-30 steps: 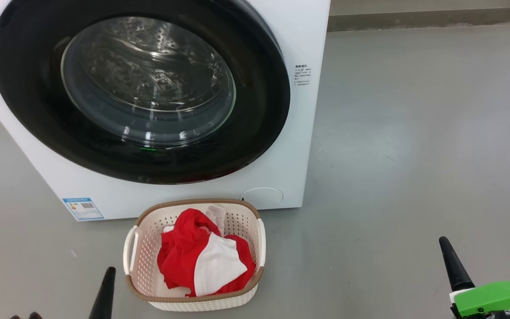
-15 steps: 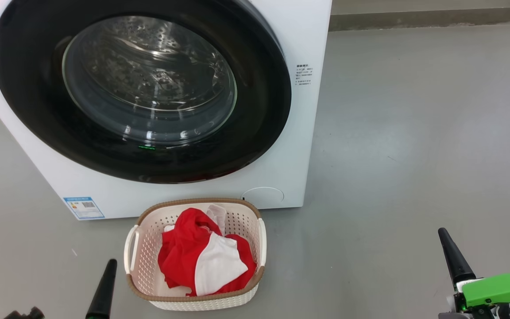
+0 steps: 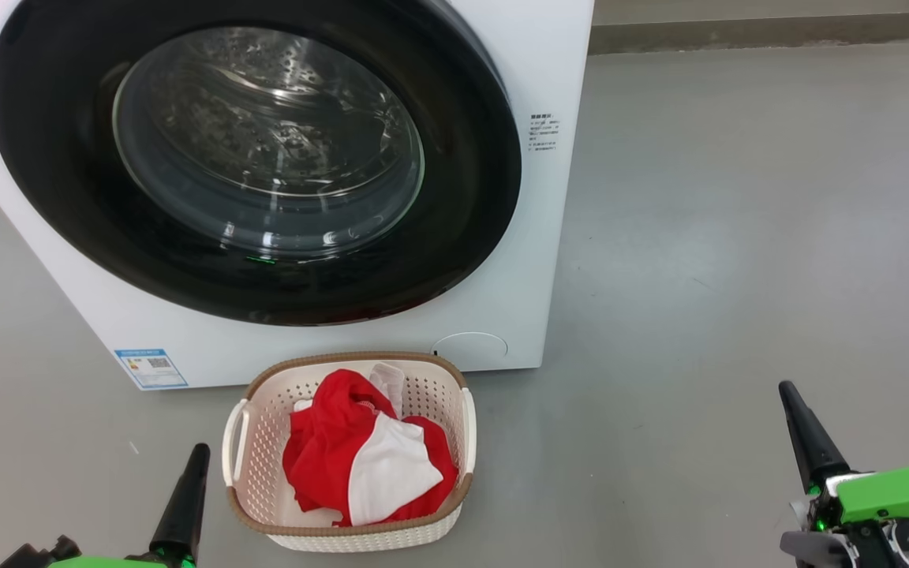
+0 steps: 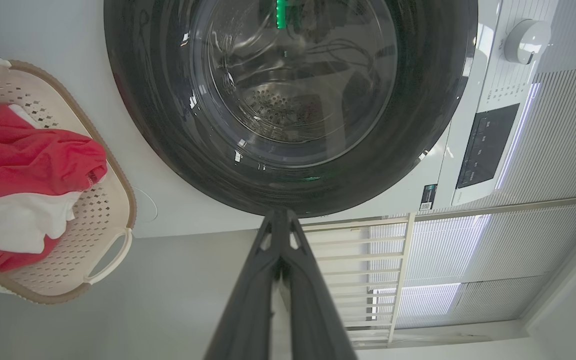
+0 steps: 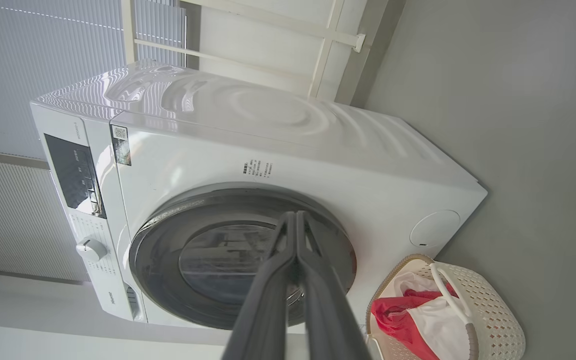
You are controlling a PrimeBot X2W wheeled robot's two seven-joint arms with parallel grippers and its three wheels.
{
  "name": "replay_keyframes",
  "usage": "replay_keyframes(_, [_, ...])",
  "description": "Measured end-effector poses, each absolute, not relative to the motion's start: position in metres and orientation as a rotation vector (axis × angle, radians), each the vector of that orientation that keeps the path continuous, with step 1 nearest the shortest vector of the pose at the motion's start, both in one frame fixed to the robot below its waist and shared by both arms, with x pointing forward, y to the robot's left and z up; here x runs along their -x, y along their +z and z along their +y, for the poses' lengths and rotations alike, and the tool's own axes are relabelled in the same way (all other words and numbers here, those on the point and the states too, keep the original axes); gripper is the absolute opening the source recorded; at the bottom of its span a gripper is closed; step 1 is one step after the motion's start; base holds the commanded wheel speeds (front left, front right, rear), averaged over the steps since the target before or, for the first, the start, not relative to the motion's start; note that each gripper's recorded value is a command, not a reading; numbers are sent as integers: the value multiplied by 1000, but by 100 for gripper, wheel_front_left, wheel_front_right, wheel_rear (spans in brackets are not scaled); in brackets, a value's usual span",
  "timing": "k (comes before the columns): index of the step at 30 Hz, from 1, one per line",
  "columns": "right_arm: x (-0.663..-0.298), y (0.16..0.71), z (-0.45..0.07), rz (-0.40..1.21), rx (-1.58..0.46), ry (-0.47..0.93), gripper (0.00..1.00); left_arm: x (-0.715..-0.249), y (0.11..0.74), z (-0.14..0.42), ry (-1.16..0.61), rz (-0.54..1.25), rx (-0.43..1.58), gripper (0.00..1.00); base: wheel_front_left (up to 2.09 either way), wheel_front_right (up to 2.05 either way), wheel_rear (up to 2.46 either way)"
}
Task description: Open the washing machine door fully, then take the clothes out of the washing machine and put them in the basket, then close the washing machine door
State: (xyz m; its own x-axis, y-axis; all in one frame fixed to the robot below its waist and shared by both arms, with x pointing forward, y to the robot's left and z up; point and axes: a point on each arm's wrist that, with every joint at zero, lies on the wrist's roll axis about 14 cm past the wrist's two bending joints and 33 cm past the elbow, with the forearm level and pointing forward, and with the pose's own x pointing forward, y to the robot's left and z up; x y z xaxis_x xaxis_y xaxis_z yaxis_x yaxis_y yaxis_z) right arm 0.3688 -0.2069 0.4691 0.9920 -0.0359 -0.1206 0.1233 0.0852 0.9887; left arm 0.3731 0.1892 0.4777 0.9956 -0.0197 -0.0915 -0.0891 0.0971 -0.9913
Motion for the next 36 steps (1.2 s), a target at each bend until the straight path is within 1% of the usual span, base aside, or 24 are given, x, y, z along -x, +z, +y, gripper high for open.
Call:
replay_keyframes(12, [-376, 481, -205, 45, -1579, -82, 0, -378, 485, 188, 29, 76, 1566, 0, 0, 0, 0])
replay_keyframes(36, [-376, 481, -205, 42, -1579, -82, 0, -378, 485, 188, 29, 75, 1569, 0, 0, 0, 0])
